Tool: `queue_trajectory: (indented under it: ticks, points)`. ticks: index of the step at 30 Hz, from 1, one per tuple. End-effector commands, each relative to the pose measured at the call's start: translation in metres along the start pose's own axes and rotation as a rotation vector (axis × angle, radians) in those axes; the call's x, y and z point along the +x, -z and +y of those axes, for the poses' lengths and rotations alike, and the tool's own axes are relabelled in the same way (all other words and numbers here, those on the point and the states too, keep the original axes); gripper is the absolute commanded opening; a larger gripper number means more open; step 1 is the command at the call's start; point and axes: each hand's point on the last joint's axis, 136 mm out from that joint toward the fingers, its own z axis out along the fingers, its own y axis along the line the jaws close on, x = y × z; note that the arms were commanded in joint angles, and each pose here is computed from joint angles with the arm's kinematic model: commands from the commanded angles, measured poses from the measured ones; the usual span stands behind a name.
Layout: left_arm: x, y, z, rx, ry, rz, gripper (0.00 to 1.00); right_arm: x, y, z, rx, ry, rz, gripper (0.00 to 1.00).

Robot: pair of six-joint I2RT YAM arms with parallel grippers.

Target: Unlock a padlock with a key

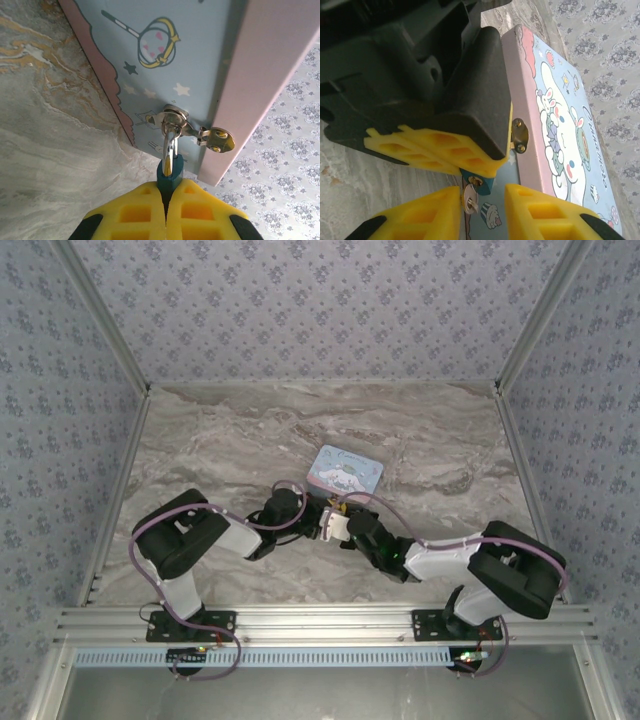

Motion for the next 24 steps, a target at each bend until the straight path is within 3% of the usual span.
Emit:
queue_trajectory:
  ticks: [1,20,24]
  points:
    - [0.009,-0.001,-0.031,0.089,-0.017,0.027,0.0,-0.009,-0.004,-0.006,0.013,-0.012,-0.019,0.26]
    - [0.01,-0.001,-0.034,0.097,-0.018,0.03,0.0,0.002,-0.006,-0.015,0.058,-0.015,0.026,0.0]
    - [0.011,-0.001,-0.036,0.1,-0.02,0.033,0.0,0.0,-0.005,-0.024,0.081,-0.06,0.023,0.0]
